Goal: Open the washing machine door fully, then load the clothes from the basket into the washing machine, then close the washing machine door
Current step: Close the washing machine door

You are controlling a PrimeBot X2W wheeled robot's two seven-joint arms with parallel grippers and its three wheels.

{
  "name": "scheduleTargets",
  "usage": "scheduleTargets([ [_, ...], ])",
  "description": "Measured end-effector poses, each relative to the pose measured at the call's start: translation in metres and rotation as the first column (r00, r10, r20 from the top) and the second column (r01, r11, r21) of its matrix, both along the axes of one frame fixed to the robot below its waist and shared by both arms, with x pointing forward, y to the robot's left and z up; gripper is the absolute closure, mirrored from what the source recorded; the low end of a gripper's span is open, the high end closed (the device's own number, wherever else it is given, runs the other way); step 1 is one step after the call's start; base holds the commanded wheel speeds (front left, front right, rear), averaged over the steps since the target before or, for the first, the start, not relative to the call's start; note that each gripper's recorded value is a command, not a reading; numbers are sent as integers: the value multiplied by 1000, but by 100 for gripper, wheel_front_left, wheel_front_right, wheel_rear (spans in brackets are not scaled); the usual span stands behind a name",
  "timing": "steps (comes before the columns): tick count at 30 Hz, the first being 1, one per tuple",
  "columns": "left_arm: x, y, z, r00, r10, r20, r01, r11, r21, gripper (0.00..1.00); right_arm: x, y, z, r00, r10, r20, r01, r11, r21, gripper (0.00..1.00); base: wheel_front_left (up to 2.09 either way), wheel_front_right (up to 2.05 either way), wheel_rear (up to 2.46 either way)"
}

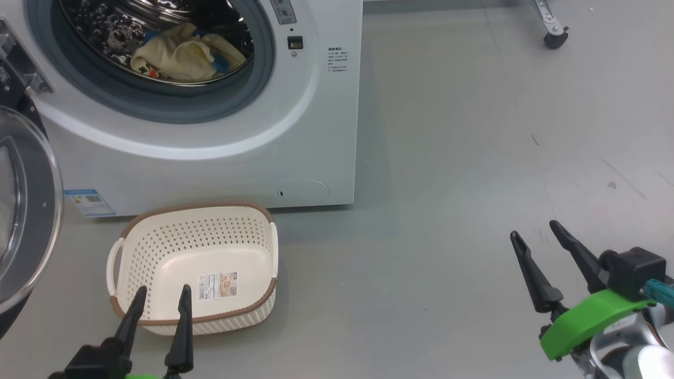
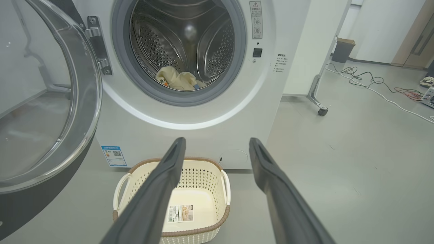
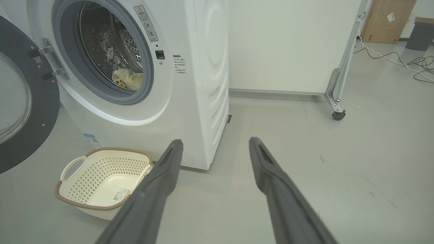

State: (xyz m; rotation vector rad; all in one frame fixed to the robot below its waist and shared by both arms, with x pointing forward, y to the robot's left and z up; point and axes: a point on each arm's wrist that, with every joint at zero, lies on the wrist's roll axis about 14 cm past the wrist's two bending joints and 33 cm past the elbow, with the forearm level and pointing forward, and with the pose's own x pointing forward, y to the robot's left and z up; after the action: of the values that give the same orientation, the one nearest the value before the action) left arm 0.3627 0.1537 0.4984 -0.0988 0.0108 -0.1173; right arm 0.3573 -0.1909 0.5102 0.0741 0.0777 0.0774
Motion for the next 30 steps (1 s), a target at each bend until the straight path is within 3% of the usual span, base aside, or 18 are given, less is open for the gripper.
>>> scheduleTargets([
  [30, -12, 25, 1, 997, 73, 2, -73, 997, 14, 0, 14, 19, 1, 998, 58, 7, -58, 998, 3, 0, -8, 8, 0],
])
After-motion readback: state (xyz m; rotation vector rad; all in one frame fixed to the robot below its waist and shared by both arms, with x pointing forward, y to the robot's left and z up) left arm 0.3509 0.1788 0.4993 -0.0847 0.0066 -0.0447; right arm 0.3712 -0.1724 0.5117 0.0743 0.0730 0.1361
